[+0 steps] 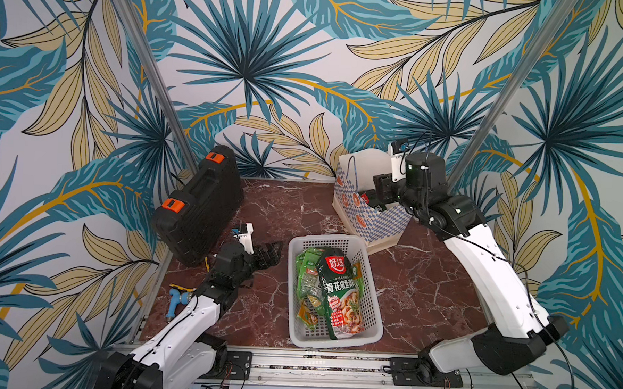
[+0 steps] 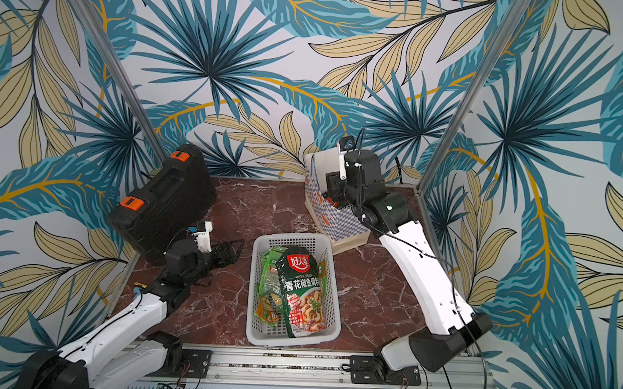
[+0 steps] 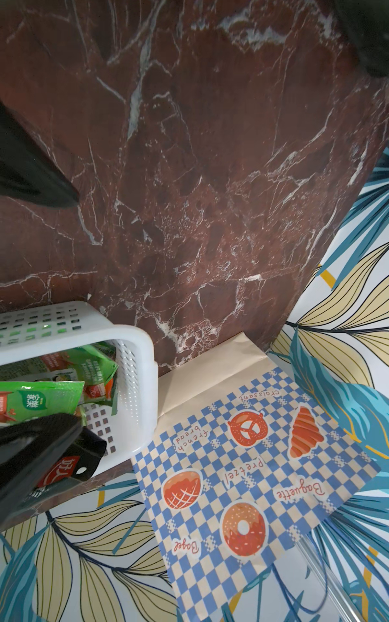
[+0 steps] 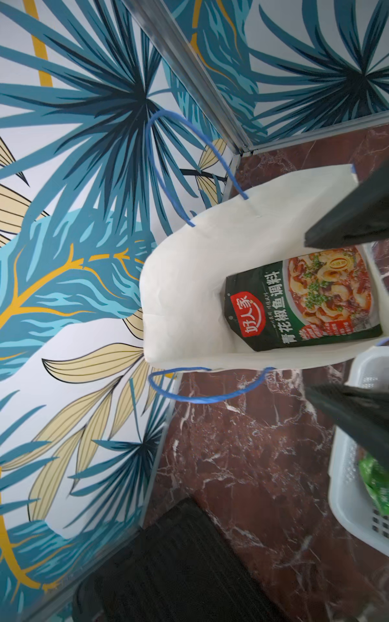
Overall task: Place the condiment packets inside the bag
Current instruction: Place the condiment packet in the paper bag, then adjust the storage box at the center of the board.
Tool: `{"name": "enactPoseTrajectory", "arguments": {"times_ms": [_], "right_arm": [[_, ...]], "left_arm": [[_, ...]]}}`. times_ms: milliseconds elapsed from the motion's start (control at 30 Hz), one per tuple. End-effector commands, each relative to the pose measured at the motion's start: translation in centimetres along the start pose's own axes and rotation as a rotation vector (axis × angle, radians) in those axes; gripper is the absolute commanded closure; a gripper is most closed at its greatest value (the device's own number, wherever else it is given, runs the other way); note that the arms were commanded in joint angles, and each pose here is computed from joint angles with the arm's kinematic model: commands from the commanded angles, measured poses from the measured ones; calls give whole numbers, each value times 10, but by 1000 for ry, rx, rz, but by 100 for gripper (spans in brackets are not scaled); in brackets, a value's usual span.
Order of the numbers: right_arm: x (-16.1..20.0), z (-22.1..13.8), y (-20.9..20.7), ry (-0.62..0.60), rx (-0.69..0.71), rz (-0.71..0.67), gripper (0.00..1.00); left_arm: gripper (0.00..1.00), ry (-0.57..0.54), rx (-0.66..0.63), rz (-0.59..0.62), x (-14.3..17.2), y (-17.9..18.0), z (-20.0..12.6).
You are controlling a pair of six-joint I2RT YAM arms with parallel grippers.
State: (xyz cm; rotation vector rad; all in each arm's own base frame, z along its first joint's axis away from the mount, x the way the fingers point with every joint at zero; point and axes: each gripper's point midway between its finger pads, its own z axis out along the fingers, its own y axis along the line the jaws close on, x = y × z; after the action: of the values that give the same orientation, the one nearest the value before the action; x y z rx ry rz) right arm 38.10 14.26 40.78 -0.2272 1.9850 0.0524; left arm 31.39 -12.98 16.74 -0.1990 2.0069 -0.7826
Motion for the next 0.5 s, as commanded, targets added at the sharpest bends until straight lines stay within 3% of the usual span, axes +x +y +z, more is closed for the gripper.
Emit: {"name": "enactPoseTrajectory", "arguments": {"times_ms": [0,267,467], "right_arm": [[35,-7,19,65,-123,88,27],[123,-26,31,186,-228,239,26],[197,-23,35,312,-220,320,26]], "left_arm": [[0,16,-19,50,-8,-13,7],[8,209,-18,51,32,-27,44],[18,258,-10,75,52,-38,57]]}}
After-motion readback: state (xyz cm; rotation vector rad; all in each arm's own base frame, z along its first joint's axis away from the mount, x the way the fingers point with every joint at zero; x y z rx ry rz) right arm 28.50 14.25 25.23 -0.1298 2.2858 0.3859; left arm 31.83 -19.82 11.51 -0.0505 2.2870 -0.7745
